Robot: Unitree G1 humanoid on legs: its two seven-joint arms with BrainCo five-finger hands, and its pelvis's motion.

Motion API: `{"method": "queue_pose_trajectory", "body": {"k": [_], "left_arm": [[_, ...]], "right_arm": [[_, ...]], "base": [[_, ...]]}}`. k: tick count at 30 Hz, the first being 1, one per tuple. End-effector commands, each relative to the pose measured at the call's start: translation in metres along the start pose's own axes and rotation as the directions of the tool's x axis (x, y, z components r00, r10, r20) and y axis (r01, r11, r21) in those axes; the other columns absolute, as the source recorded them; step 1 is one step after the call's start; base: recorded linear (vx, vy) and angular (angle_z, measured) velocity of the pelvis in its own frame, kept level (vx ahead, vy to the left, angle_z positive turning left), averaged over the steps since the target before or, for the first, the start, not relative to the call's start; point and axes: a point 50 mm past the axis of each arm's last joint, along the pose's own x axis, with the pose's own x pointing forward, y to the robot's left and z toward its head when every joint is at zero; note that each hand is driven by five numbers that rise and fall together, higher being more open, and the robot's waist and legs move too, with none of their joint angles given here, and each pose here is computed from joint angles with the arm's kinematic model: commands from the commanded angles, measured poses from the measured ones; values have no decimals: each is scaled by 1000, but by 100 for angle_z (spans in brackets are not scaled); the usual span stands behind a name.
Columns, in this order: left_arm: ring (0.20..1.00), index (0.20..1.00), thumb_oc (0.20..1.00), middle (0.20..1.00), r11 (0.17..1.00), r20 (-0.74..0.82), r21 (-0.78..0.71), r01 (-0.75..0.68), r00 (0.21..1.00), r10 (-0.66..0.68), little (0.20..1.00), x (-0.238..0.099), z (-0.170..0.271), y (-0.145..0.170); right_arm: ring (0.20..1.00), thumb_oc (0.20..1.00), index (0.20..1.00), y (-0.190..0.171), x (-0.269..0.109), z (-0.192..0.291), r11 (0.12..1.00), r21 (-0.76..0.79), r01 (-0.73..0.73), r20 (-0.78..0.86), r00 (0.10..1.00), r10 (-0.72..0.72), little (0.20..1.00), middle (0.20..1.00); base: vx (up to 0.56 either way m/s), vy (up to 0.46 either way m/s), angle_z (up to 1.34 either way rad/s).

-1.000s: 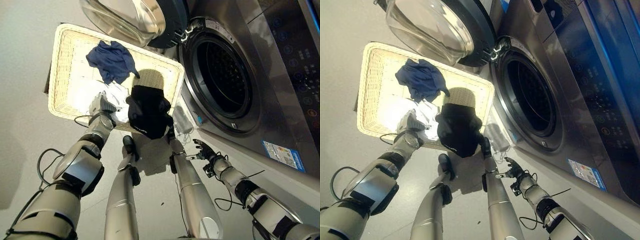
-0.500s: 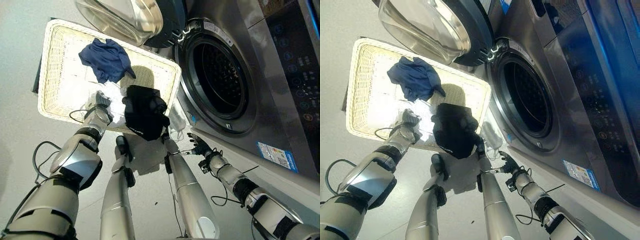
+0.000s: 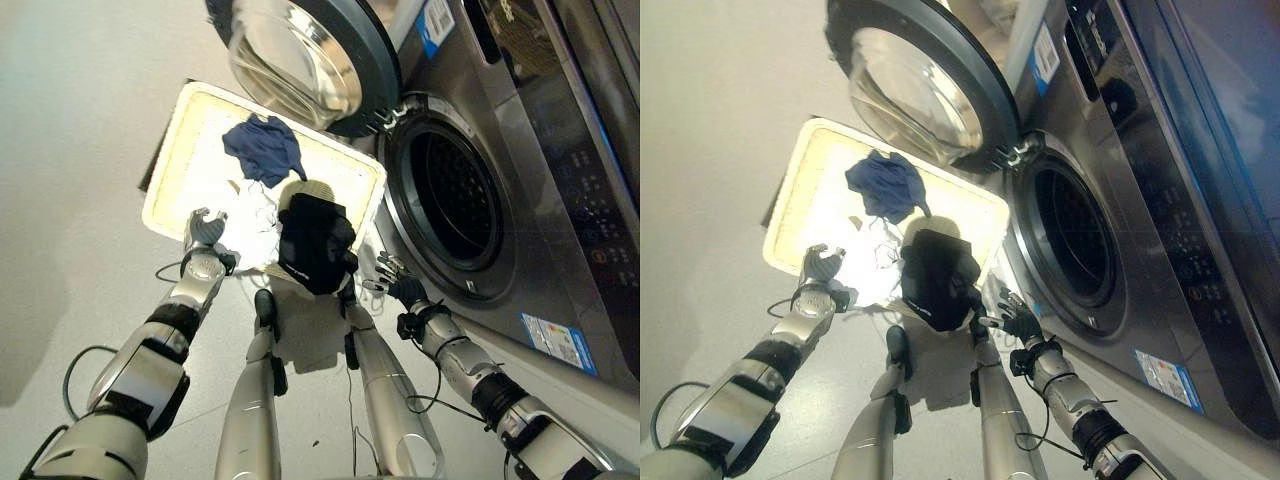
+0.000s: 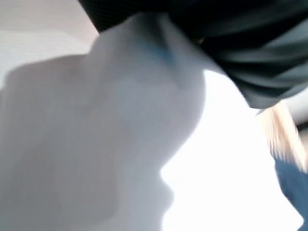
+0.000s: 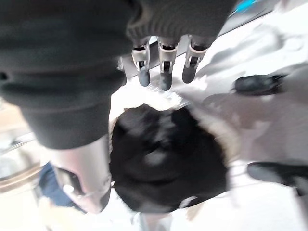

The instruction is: Put the clothes into the washing machine.

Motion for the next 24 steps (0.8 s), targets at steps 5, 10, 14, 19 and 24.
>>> {"method": "queue_pose_trajectory", "body": {"k": [5, 10, 14, 19, 24], "left_arm": [[200, 200, 200, 200, 966, 136, -258, 3, 990, 33, 200, -13, 16, 5], [200, 200, 200, 200, 903, 222, -378, 203, 967, -124, 200, -29, 22, -11], [200, 200, 200, 200, 748, 378, -399, 531, 838, -393, 200, -51, 40, -33], [219, 219, 219, 219, 482, 485, -310, 819, 573, -661, 219, -76, 48, -54], [200, 200, 200, 200, 266, 536, -197, 944, 331, -776, 200, -92, 64, -64]], "right_arm": [[1000, 1000, 1000, 6, -5, 45, 997, 74, -3, 200, 980, -12, 1000, 1000], [1000, 1000, 1000, 18, -7, 60, 996, 60, -71, 258, 965, 53, 1000, 1000], [1000, 1000, 1000, 31, -8, 75, 984, -8, -176, 302, 938, 170, 1000, 1000], [1000, 1000, 1000, 47, -8, 80, 945, -102, -309, 277, 904, 326, 1000, 1000], [1000, 1000, 1000, 64, -6, 74, 871, -162, -464, 156, 859, 487, 1000, 1000]], "base": [[4, 1, 10], [9, 22, 15], [9, 27, 4], [-6, 29, 1], [-2, 15, 6]]}}
